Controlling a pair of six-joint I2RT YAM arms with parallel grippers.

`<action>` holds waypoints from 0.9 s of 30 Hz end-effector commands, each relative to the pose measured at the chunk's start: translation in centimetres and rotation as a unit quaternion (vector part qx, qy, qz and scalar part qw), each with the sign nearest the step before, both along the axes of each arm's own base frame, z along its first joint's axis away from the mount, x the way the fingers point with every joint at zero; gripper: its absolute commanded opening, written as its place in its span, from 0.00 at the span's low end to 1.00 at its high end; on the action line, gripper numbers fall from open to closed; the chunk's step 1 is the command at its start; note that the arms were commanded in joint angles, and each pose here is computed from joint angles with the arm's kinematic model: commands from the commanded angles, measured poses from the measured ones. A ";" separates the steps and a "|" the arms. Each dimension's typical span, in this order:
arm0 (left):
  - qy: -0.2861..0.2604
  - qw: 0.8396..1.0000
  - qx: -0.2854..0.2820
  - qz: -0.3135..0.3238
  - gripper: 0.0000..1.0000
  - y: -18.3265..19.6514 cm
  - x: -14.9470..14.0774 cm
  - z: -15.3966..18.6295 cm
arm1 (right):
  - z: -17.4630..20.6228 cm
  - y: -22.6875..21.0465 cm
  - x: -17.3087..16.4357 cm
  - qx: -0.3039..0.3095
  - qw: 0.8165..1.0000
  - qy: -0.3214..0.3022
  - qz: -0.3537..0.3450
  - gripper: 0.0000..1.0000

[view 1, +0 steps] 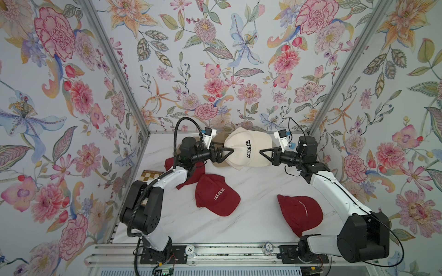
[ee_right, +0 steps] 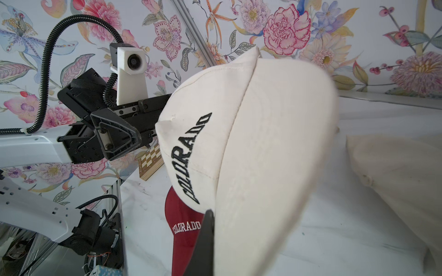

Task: Stack the baseball caps by color
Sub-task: Pick up the baseball cap from the center of the board.

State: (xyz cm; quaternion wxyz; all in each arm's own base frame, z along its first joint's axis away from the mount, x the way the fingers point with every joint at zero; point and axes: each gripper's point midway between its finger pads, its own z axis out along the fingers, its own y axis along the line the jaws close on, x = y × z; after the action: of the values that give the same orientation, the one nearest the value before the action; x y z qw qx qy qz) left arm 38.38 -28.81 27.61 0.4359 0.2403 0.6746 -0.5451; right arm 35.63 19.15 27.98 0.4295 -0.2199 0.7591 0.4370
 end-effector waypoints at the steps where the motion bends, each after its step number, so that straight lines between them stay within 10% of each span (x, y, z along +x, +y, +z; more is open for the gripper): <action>1: 0.011 1.000 0.012 -0.018 1.00 -0.9 -0.8 -0.6 | 2.1 0.0 -0.1 -0.008 0.999 -0.039 -0.001 0.00; 20: 0.037 0.998 -0.001 -0.048 0.99 -2.9 -1.7 -1.8 | 2.4 0.2 0.0 -0.011 0.999 -0.051 -0.004 0.00; 27: 0.021 0.992 -0.078 -0.098 0.80 -3.8 -2.6 1.5 | 1.7 0.4 0.1 -0.011 0.999 -0.043 -0.003 0.00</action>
State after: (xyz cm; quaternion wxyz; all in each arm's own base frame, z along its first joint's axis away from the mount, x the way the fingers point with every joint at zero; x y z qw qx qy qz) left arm 36.89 -32.10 25.98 0.3769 0.2364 0.6633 -0.6017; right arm 35.60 19.27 28.02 0.4395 -0.2255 0.7617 0.4193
